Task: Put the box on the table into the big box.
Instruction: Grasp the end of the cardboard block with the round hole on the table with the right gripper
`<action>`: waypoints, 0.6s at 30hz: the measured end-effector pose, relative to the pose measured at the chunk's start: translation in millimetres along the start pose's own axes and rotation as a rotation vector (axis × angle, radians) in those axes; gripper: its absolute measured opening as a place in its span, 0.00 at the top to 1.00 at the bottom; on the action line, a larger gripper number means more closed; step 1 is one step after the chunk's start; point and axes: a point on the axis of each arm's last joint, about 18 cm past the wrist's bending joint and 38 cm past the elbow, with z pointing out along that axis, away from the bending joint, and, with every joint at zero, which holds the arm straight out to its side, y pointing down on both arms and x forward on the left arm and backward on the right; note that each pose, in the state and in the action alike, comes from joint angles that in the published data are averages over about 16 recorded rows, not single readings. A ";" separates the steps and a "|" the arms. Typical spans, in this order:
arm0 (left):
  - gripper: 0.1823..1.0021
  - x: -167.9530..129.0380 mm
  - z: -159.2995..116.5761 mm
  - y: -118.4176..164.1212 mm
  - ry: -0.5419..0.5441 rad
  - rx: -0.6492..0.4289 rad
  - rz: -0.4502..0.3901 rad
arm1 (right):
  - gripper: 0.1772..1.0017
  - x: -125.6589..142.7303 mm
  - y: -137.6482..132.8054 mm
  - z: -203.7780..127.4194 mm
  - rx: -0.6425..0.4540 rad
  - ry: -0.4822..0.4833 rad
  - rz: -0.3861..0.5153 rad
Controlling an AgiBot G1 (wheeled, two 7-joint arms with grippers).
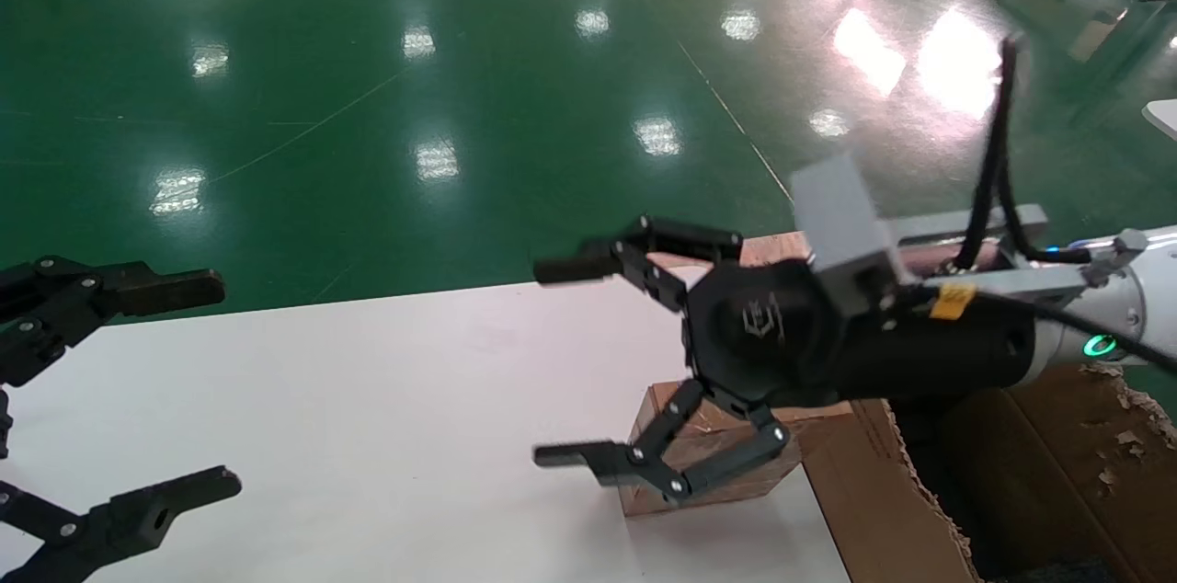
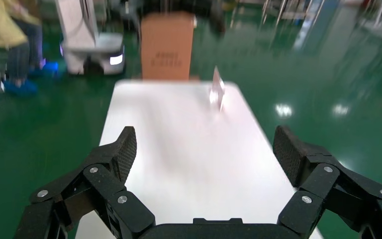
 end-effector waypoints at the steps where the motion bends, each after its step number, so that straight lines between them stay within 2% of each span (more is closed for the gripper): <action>1: 0.04 0.0 0.0 0.0 0.000 0.000 0.000 | 0.00 1.2 2.0 -1.9 -0.017 0.001 -0.002; 11: 0.18 0.0 0.0 0.0 0.000 0.000 0.000 | 0.00 18.7 23.7 -24.5 -0.210 0.034 -0.011; 18: 0.35 0.0 0.0 0.0 0.000 0.000 0.000 | 0.00 31.8 32.3 -41.4 -0.311 0.068 -0.014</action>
